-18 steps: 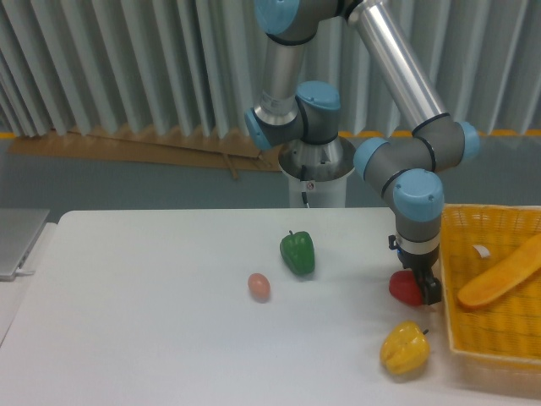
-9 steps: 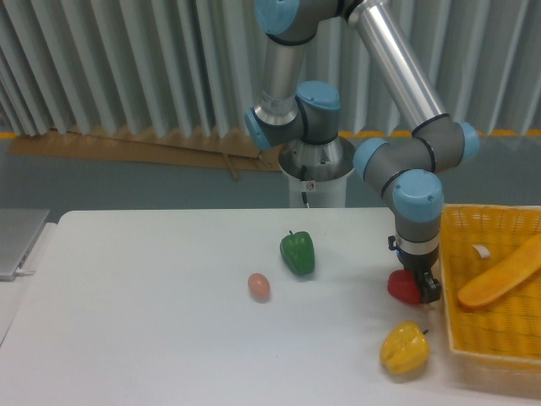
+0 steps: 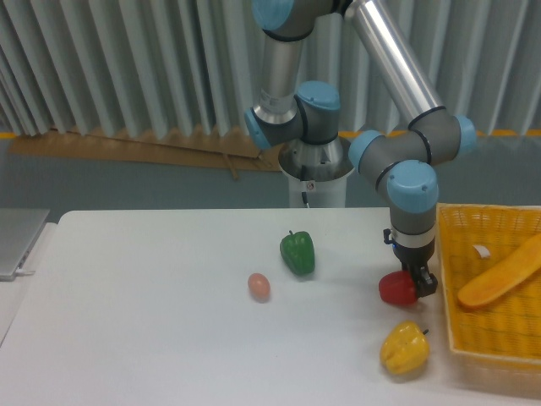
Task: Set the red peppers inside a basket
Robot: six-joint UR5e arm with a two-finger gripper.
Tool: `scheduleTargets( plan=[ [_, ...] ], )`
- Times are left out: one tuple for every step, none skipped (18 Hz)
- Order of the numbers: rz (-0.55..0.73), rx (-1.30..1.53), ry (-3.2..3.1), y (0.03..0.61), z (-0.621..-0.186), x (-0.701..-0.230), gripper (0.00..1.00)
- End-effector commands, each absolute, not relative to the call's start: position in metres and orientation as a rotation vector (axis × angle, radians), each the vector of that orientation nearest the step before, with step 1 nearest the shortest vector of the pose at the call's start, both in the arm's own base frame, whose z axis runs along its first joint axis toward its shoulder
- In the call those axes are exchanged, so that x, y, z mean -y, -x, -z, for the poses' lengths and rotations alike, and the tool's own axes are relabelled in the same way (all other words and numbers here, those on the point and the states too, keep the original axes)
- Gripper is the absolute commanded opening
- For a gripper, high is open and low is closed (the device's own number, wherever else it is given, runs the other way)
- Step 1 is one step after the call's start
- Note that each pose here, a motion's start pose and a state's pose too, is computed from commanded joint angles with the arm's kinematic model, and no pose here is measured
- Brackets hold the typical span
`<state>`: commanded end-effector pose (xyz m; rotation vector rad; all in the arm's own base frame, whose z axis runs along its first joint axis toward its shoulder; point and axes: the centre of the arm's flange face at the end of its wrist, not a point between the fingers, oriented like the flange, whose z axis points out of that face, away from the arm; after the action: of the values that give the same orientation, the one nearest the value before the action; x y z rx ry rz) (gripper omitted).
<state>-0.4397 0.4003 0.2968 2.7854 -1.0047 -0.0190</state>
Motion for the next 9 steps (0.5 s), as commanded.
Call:
scheduleTargets(
  plan=[
    [0.012,1.007,-2.784,0.438,-0.301,-0.399,0.63],
    [0.013,0.997,-2.789,0.436,-0.303,-0.400,0.50],
    [0.012,0.993,-2.790,0.436,-0.303,-0.400,0.50],
    [0.012,0.993,-2.792,0.435,-0.303,-0.401,0.56],
    [0.009,0.996,-2.793,0.435,-0.301,-0.403,0.95],
    [0.008,0.998,-2.791,0.434,-0.299,-0.404,1.00],
    [0.006,0.998,-2.790,0.433,-0.297,-0.405,1.00],
    [0.010,1.018,-2.785,0.428,-0.297,-0.412,1.00],
    [0.016,1.022,-2.784,0.422,-0.297,-0.419,1.00]
  ],
)
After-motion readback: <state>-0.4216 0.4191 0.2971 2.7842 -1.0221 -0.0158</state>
